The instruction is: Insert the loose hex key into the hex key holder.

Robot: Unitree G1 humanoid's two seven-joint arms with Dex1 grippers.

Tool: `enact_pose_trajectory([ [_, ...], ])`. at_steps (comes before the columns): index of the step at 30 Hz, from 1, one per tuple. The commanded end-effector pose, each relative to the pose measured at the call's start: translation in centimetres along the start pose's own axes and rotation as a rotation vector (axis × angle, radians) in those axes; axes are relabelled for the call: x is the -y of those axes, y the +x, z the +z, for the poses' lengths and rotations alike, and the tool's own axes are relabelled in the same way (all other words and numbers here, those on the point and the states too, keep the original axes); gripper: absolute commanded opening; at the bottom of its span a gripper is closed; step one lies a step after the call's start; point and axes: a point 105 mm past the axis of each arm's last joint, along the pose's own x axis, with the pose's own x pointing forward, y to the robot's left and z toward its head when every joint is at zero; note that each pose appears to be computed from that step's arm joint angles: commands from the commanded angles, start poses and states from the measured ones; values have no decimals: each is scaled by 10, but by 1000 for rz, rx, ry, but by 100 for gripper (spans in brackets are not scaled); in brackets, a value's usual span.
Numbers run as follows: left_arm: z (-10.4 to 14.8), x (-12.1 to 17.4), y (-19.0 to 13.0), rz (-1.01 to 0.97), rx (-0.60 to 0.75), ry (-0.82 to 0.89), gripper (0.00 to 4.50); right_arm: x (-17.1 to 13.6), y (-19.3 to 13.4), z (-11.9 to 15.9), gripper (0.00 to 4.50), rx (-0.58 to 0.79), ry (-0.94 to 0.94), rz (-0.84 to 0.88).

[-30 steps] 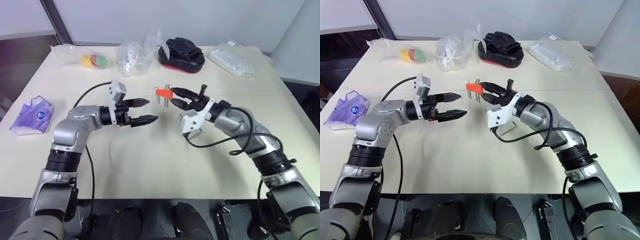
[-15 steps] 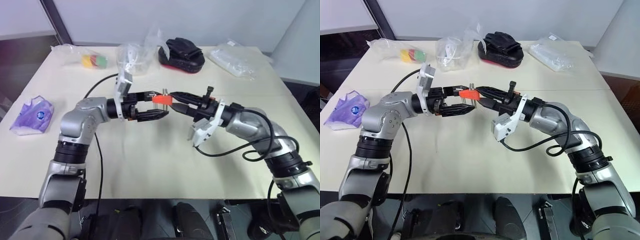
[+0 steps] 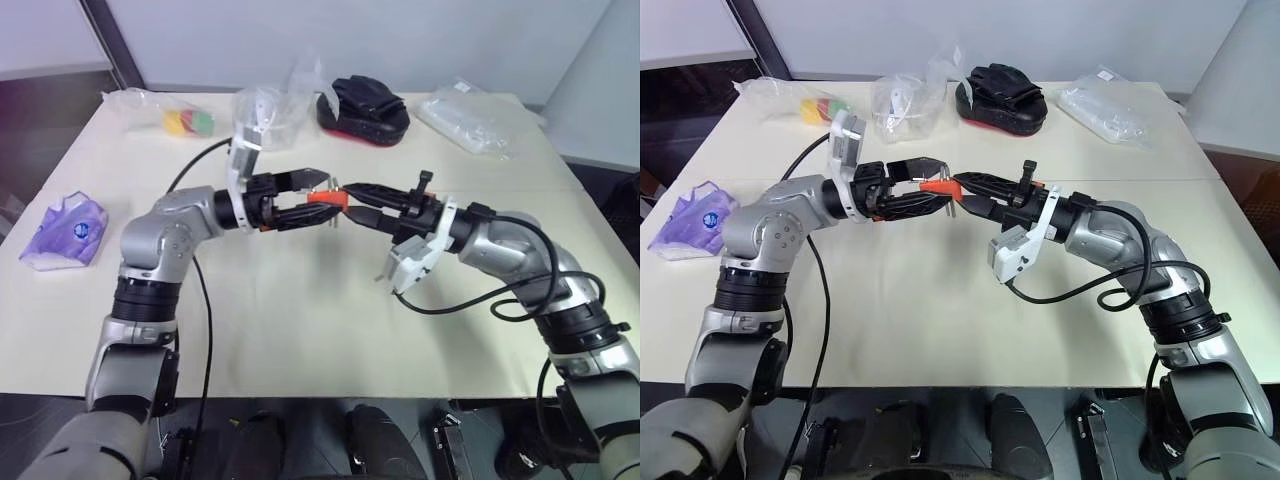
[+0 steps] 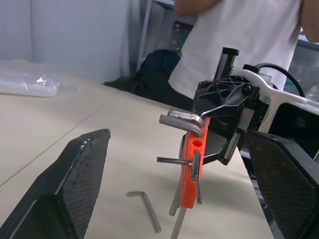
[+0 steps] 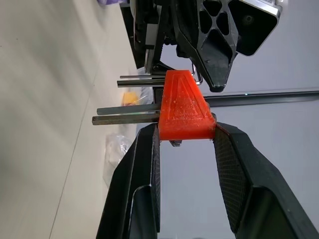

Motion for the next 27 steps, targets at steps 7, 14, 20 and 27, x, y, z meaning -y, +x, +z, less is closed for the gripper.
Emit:
enact_pose_trajectory([
  [7,0,7,4,-35,-1,24,264,19,-4,5,95,14,-31,-45],
  [14,-3,9,6,-44,-12,19,27,20,-3,5,95,14,-30,-47],
  [20,-5,9,8,-44,-16,20,27,20,-4,5,95,8,-19,-43],
  [27,-5,10,9,-45,-17,24,21,19,-5,5,199,3,-1,-39],
])
